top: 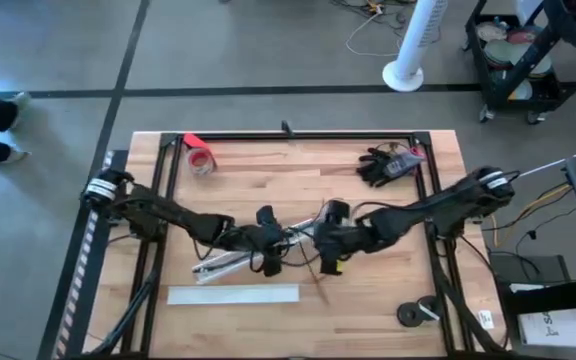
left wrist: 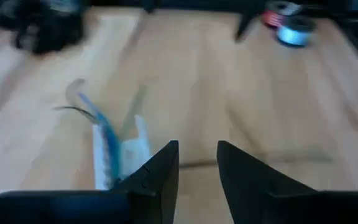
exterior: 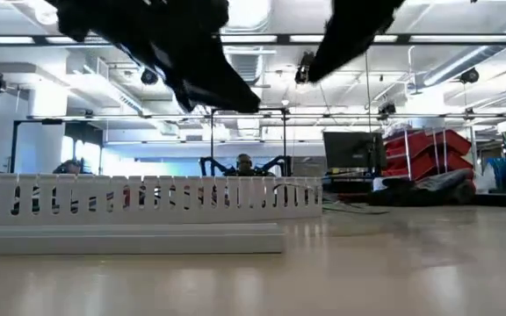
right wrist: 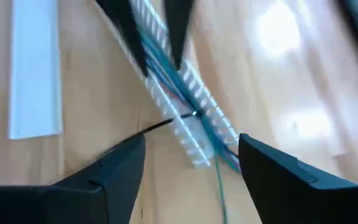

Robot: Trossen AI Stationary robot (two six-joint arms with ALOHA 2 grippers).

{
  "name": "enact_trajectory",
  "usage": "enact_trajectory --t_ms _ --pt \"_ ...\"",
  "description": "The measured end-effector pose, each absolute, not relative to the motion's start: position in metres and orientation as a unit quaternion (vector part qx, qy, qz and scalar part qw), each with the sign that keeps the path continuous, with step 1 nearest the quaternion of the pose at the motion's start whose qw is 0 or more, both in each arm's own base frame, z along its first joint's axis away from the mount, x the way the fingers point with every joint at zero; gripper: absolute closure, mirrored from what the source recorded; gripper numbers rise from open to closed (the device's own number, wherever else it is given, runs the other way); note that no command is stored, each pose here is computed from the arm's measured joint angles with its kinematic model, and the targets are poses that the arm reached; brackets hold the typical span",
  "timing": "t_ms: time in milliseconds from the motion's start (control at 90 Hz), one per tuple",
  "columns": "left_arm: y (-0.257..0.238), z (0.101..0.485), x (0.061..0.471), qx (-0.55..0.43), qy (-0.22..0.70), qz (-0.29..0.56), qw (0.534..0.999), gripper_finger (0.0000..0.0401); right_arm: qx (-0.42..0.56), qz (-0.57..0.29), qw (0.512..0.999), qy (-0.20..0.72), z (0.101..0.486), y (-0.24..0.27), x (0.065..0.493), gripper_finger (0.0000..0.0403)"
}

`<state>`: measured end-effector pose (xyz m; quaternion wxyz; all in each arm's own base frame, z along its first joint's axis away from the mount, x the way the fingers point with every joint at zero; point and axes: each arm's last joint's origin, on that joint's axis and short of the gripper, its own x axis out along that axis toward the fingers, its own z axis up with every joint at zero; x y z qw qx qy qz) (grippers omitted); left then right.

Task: Ziptie cables
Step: Close the cable duct

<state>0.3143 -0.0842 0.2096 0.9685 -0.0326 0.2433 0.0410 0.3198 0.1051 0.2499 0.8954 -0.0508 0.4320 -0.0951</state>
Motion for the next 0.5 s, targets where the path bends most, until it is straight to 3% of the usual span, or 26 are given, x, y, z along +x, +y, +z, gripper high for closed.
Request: enact_trajectory --t_ms 133,300,500 --pt "-0.098 0.219 0.306 -0.040 0.240 -0.019 0.970 0.0303 -0.044 -0.068 0.914 0.397 0.249 0.125 0.314 0.0176" --pt "-0.111 0.217 0.303 -0.063 0.261 -0.121 0.956 0.0303 -0.046 -0.020 0.946 0.319 0.220 0.153 0.317 0.0185" --pt "-0.122 0.207 0.306 -0.103 0.280 -0.131 0.946 0.0291 -0.058 0.000 0.970 0.235 0.184 0.173 0.324 0.0192"
